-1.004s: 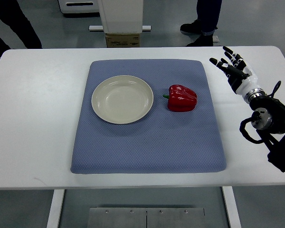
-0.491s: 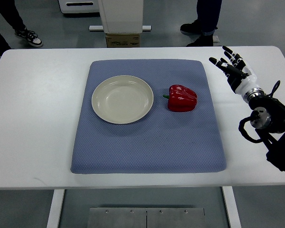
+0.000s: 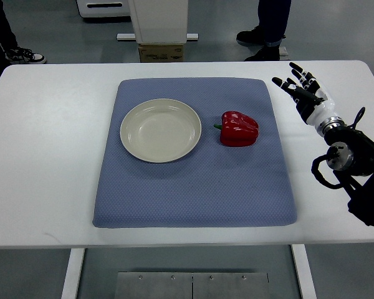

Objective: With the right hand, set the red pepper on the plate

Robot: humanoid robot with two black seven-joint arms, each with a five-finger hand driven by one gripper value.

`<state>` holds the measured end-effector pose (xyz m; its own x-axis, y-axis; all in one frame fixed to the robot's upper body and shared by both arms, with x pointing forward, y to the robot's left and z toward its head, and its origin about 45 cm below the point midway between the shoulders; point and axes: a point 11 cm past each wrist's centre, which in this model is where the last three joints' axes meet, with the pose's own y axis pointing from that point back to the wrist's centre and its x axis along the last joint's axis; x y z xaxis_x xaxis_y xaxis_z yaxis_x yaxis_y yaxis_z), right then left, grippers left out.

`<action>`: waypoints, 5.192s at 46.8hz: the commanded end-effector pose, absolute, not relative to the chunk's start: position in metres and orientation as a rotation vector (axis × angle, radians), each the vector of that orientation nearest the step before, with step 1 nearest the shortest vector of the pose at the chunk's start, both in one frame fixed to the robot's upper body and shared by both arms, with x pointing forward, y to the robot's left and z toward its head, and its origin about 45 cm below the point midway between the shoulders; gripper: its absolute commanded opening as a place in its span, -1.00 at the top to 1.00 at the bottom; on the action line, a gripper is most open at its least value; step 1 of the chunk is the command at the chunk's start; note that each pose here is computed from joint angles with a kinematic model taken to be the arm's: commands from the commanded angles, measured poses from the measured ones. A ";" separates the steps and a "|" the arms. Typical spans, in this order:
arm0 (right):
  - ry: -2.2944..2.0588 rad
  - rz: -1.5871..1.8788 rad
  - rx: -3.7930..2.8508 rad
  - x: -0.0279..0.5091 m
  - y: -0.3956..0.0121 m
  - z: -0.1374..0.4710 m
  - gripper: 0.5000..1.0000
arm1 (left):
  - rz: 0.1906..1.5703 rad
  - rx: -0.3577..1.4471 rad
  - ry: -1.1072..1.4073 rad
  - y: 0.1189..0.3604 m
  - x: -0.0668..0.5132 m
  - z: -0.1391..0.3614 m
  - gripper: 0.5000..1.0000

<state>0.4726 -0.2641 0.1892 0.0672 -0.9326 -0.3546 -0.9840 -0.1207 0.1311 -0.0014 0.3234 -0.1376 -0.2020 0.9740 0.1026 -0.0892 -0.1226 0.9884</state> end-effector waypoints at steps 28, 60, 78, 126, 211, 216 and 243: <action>1.977 0.539 -2.191 0.473 -0.262 0.189 -1.00 | 1.487 1.115 1.220 0.324 -0.001 -0.138 -1.00; 1.847 0.468 -2.432 0.467 -0.243 0.186 -0.99 | 1.485 1.116 1.219 0.323 -0.002 -0.138 -1.00; 1.740 0.042 -2.761 0.475 -0.231 0.215 -0.97 | 1.485 1.116 1.219 0.323 -0.002 -0.138 -1.00; 1.270 -0.852 -3.306 0.462 -0.183 0.219 -0.95 | 1.485 1.116 1.219 0.323 -0.002 -0.138 -1.00; 1.291 -1.106 -3.315 0.485 -0.182 0.244 1.00 | 1.485 1.116 1.219 0.323 -0.002 -0.138 -1.00; 1.266 -1.133 -3.300 0.488 -0.169 0.253 1.00 | 1.485 1.116 1.219 0.323 -0.002 -0.138 -1.00; 1.122 -1.188 -3.282 0.489 -0.073 0.270 1.00 | 1.485 1.116 1.219 0.323 -0.002 -0.138 -1.00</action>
